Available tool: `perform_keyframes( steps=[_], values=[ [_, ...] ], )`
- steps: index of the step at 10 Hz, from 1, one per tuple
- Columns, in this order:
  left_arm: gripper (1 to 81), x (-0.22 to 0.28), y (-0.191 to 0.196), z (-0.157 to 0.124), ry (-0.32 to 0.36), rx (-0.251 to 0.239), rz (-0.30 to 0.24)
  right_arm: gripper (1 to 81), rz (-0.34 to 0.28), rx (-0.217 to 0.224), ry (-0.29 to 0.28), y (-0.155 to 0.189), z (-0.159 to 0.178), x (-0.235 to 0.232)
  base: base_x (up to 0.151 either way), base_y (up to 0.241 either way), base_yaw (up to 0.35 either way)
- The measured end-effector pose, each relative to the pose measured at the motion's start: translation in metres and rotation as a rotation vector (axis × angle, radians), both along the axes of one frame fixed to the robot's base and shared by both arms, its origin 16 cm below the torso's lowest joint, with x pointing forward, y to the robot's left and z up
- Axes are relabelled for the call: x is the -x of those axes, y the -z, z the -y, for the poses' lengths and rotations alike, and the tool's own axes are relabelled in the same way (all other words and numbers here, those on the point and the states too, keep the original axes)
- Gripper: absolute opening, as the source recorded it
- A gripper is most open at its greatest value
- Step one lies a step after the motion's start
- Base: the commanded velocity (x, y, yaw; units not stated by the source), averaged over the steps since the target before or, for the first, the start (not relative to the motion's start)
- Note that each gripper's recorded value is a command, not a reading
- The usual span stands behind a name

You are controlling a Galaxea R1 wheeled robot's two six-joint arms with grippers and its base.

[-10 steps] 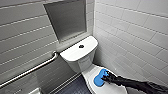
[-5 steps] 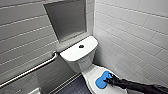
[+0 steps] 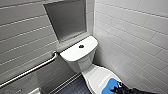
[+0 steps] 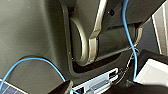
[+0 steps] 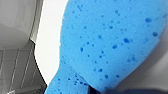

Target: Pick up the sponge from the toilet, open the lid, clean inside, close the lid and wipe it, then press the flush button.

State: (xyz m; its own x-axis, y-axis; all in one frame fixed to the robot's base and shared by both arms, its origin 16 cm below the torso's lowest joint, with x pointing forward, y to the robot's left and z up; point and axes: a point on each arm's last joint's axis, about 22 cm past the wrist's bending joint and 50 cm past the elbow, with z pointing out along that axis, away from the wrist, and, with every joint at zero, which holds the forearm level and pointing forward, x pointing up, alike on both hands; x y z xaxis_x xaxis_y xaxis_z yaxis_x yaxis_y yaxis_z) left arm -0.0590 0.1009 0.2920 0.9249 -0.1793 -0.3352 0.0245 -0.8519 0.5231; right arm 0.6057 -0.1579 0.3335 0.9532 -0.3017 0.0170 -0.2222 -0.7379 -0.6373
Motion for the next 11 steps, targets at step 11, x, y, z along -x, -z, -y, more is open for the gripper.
perform_keyframes(
  steps=[11],
  values=[
    [81.1, -0.002, 0.000, 0.007, 0.007, 0.012, 0.011, 1.0, -0.243, 0.081, 0.132, 0.024, 0.166, 0.256, 0.000, 0.000, 0.000]
  ],
)
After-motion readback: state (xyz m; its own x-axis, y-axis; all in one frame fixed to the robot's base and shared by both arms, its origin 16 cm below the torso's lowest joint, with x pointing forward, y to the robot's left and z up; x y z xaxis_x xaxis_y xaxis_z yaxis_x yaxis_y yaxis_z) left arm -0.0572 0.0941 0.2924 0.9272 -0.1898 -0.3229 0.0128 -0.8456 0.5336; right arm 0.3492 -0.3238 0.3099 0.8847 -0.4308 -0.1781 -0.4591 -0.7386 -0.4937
